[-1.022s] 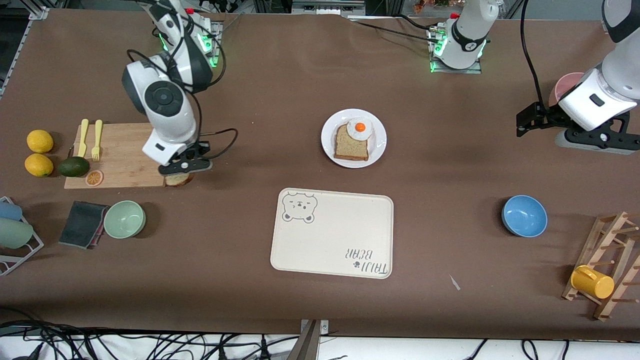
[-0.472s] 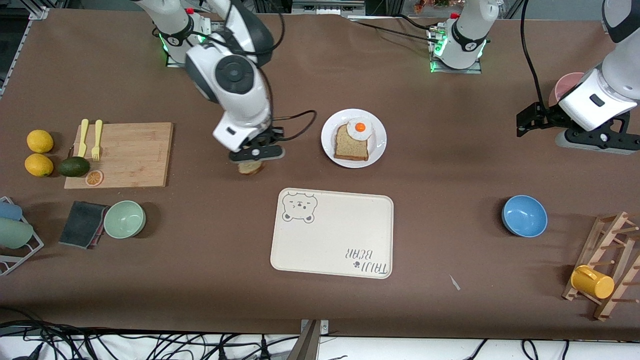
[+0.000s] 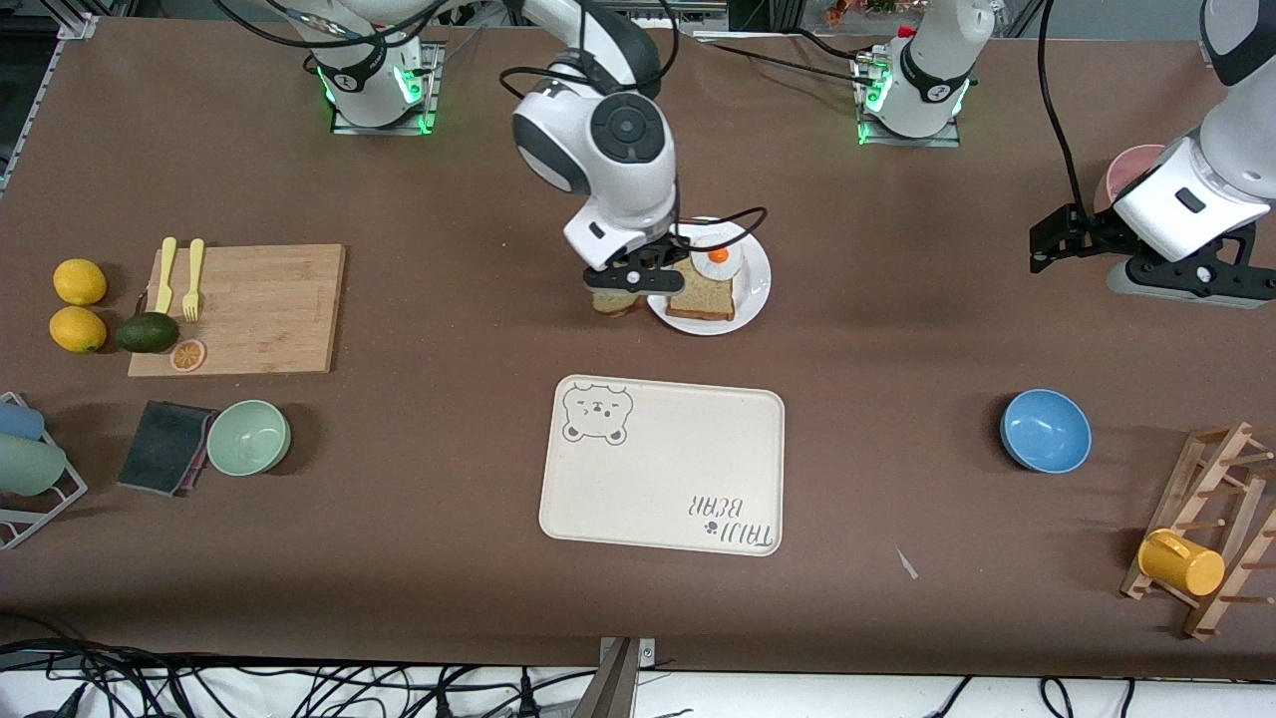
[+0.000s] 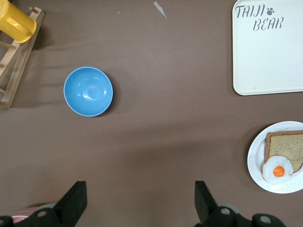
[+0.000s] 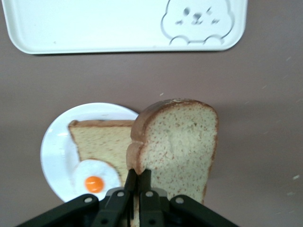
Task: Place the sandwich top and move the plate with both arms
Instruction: 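Carry the bread slice with the right gripper to the white plate, then lower the bread slice onto the egg sandwich on the plate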
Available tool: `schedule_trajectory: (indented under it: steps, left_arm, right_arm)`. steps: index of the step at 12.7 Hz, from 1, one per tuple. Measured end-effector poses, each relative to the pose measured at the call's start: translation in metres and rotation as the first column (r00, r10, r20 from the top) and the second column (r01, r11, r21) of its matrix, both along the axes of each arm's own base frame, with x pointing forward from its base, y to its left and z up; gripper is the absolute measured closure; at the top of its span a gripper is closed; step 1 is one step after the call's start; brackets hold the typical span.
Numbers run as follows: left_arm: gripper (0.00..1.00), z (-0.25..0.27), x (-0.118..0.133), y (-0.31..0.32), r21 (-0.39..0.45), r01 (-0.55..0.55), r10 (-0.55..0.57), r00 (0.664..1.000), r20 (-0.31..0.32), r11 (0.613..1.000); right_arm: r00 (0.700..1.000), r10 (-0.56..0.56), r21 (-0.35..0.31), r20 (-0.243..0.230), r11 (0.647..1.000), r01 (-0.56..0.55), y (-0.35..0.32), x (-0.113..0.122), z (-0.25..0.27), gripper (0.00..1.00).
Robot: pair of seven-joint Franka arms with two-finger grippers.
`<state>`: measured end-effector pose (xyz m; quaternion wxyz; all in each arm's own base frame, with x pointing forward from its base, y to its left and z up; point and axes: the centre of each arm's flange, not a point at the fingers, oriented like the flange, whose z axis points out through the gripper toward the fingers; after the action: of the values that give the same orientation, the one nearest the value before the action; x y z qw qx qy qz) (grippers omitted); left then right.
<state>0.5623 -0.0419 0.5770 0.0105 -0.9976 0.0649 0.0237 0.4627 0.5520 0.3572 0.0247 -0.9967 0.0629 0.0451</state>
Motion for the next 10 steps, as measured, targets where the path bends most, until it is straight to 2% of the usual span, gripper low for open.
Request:
schedule_trajectory:
  steps: [4,7,10]
  left_arm:
    - [0.00,0.000,0.000,0.000,0.000,0.000,0.000,1.000,0.000,1.000]
    - [0.00,0.000,0.000,0.001,0.000,-0.002,0.002,1.000,0.000,1.000]
    - [0.00,0.000,0.000,0.002,0.000,-0.004,0.004,1.000,0.000,1.000]
  right_arm:
    - [0.994,-0.105,0.024,-0.026,0.994,0.105,0.049,-0.034,-0.030,0.95]
    - [0.991,-0.121,0.006,-0.049,0.993,0.121,0.069,-0.062,-0.053,0.95]
    - [0.992,-0.114,-0.016,-0.044,0.993,0.114,0.069,-0.063,-0.068,0.95]
